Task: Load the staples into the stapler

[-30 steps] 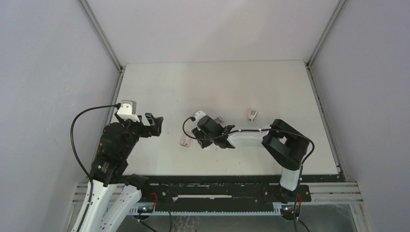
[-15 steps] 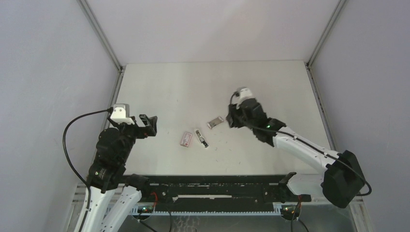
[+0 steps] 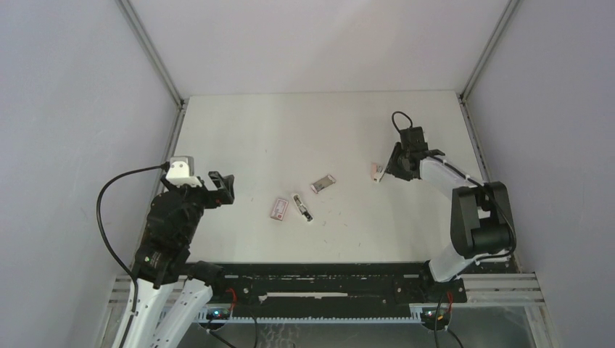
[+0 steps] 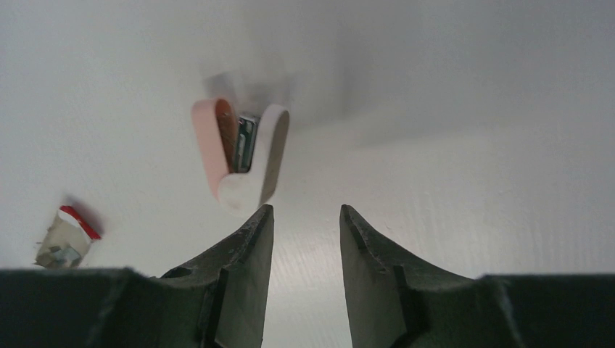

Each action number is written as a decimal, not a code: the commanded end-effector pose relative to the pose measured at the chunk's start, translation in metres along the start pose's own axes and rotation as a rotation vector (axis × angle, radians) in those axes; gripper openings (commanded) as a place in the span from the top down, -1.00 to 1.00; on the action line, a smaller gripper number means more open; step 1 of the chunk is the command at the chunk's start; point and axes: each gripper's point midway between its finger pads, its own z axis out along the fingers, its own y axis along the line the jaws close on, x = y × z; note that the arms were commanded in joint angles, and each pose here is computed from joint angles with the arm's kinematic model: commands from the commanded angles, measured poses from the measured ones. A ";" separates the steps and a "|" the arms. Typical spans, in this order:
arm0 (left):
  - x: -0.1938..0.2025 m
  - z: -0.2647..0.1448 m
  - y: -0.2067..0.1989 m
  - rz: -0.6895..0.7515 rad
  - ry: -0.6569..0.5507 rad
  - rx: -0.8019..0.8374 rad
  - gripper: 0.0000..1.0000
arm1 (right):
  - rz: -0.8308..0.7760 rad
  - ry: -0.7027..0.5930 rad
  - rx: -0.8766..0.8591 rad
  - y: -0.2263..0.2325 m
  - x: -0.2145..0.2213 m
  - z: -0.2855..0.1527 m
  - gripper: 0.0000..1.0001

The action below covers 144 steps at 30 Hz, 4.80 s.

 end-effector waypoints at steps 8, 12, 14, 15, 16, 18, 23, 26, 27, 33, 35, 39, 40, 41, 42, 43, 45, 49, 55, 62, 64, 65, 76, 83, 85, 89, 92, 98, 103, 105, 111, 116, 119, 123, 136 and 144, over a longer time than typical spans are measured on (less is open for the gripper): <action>-0.001 0.001 0.007 -0.019 -0.020 -0.035 -1.00 | 0.055 -0.011 -0.051 0.030 -0.033 0.019 0.33; -0.001 0.001 0.007 -0.019 -0.019 -0.036 -1.00 | 0.056 0.007 -0.039 0.028 -0.030 0.030 0.41; 0.000 0.002 0.007 -0.018 -0.015 -0.037 -1.00 | 0.059 0.015 -0.036 0.028 -0.028 0.034 0.45; 0.000 0.002 0.007 -0.018 -0.013 -0.034 -1.00 | 0.059 0.018 -0.034 0.027 -0.027 0.036 0.47; 0.001 0.002 0.006 -0.018 -0.012 -0.031 -0.99 | 0.060 0.022 -0.032 0.027 -0.026 0.038 0.51; 0.001 0.002 0.006 -0.017 -0.011 -0.031 -0.99 | 0.058 0.029 -0.028 0.026 -0.025 0.041 0.57; 0.001 0.003 0.007 -0.019 -0.009 -0.033 -0.99 | 0.062 0.045 0.003 0.020 -0.019 0.046 0.82; 0.001 0.003 0.006 -0.021 -0.007 -0.028 -0.99 | 0.071 0.050 0.007 0.018 -0.016 0.047 1.00; 0.002 0.003 0.006 -0.020 -0.005 -0.028 -0.98 | 0.073 0.048 0.001 0.019 -0.016 0.046 1.00; 0.003 0.008 -0.006 -0.053 0.011 0.024 -0.85 | 0.098 0.004 -0.068 0.027 -0.017 0.026 1.00; 0.005 0.013 -0.022 -0.118 0.009 0.095 -0.80 | 0.109 -0.020 -0.103 0.030 -0.017 0.015 1.00; 0.020 0.032 -0.066 -0.268 -0.002 0.253 -0.76 | 0.131 -0.066 -0.201 0.039 -0.013 -0.007 1.00; 0.024 0.036 -0.079 -0.282 0.001 0.278 -0.76 | 0.136 -0.072 -0.228 0.042 -0.009 -0.012 1.00; 0.027 0.037 -0.098 -0.286 0.011 0.320 -0.76 | 0.138 -0.080 -0.257 0.045 -0.005 -0.018 1.00; 0.029 0.038 -0.113 -0.287 0.015 0.351 -0.76 | 0.137 -0.091 -0.283 0.048 -0.002 -0.025 1.00; 0.028 0.036 -0.137 -0.289 0.018 0.413 -0.76 | 0.133 -0.100 -0.300 0.051 0.002 -0.030 1.00; 0.027 0.036 -0.171 -0.301 0.037 0.501 -0.76 | 0.115 -0.130 -0.350 0.062 0.009 -0.046 1.00; 0.029 0.034 -0.230 -0.354 0.102 0.676 -0.76 | 0.086 -0.194 -0.471 0.090 0.020 -0.082 1.00; 0.033 0.032 -0.280 -0.379 0.170 0.797 -0.78 | 0.038 -0.302 -0.626 0.133 0.031 -0.143 1.00; 0.034 0.032 -0.291 -0.427 0.193 0.829 -0.79 | 0.004 -0.364 -0.784 0.162 0.038 -0.191 1.00; 0.035 0.032 -0.291 -0.425 0.198 0.830 -0.78 | -0.003 -0.371 -0.818 0.168 0.040 -0.201 1.00; 0.037 0.032 -0.291 -0.423 0.203 0.827 -0.78 | -0.006 -0.373 -0.832 0.170 0.042 -0.204 1.00; 0.036 0.035 -0.289 -0.428 0.197 0.805 -0.35 | -0.042 -0.368 -0.912 0.187 0.053 -0.224 1.00; 0.039 0.036 -0.288 -0.423 0.205 0.799 0.19 | -0.045 -0.362 -0.915 0.189 0.057 -0.225 1.00; 0.040 0.036 -0.288 -0.418 0.210 0.798 0.38 | -0.049 -0.366 -0.917 0.189 0.058 -0.226 1.00; 0.042 0.037 -0.284 -0.386 0.211 0.782 0.83 | -0.073 -0.366 -0.916 0.188 0.059 -0.228 0.98; 0.042 0.033 -0.277 -0.310 0.200 0.777 1.00 | -0.110 -0.366 -0.925 0.187 0.061 -0.233 0.31; 0.050 0.011 -0.257 0.005 0.233 0.835 1.00 | -0.242 -0.300 -0.979 0.176 0.071 -0.246 -0.11; 0.057 -0.024 -0.245 0.217 0.304 0.968 1.00 | -0.351 -0.091 -1.067 0.159 0.094 -0.246 -0.13; 0.062 -0.037 -0.239 0.289 0.326 1.021 0.99 | -0.399 0.002 -1.108 0.154 0.108 -0.250 -0.13; 0.085 -0.061 -0.224 0.512 0.323 1.143 1.00 | -0.521 0.266 -1.284 0.158 0.159 -0.273 -0.10; 0.090 -0.075 -0.233 0.604 0.262 1.221 1.00 | -0.590 0.414 -1.351 0.169 0.193 -0.276 -0.05; 0.091 -0.083 -0.237 0.618 0.246 1.259 0.99 | -0.589 0.471 -1.362 0.173 0.201 -0.273 0.04; 0.093 -0.089 -0.237 0.628 0.237 1.282 0.99 | -0.597 0.522 -1.390 0.178 0.209 -0.273 0.15; 0.100 -0.102 -0.242 0.646 0.240 1.339 0.99 | -0.583 0.569 -1.416 0.186 0.215 -0.274 0.43; 0.099 -0.108 -0.244 0.648 0.234 1.361 1.00 | -0.575 0.588 -1.419 0.188 0.216 -0.274 0.84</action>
